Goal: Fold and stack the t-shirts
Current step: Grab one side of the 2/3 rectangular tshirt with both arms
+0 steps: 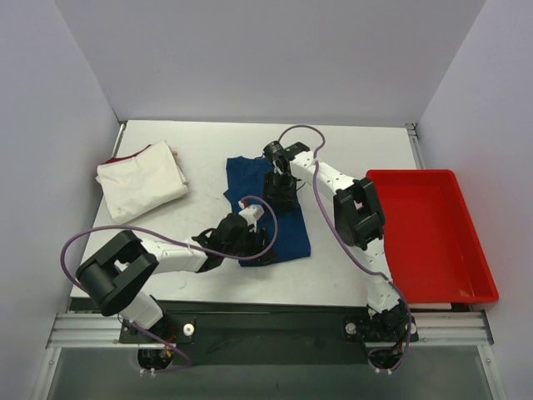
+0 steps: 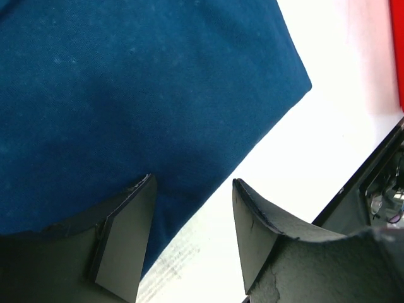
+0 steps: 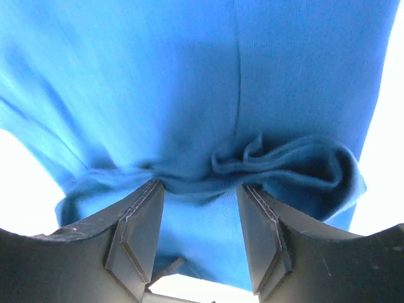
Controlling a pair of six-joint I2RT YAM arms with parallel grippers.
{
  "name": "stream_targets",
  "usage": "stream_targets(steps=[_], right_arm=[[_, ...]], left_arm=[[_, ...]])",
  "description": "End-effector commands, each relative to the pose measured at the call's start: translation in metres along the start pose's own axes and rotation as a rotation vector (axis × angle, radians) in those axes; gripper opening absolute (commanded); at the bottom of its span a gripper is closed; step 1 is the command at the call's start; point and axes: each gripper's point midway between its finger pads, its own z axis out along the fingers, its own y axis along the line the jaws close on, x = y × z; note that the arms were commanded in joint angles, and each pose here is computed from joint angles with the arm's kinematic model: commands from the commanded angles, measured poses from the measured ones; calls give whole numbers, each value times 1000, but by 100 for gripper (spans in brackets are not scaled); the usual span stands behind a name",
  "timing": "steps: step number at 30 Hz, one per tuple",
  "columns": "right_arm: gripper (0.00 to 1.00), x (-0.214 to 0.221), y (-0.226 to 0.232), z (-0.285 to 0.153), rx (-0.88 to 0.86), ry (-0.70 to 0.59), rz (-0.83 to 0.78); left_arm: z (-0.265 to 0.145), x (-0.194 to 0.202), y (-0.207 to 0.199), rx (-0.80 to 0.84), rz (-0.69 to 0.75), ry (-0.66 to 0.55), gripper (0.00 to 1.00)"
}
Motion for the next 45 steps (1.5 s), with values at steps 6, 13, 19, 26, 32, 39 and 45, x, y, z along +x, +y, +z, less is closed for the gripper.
stream_targets(steps=[6,13,19,26,32,39,45], right_arm=[[51,-63,18,-17,-42,-127,77],[53,-82,29,-55,-149,-176,111],[55,-62,5,-96,-150,-202,71],[56,18,-43,-99,-122,-131,71],[56,98,-61,-79,-175,-22,123],[53,168,-52,-49,-198,77,129],[47,192,-62,-34,-156,120,132]], left_arm=[[-27,80,47,-184,5,227,62],[-40,73,33,-176,43,190,63],[-65,48,11,-187,74,137,66],[-107,-11,-11,-219,20,-67,72],[-128,5,27,-328,-167,-55,72],[-143,29,62,-394,-342,-25,68],[-139,41,61,-342,-369,1,65]])
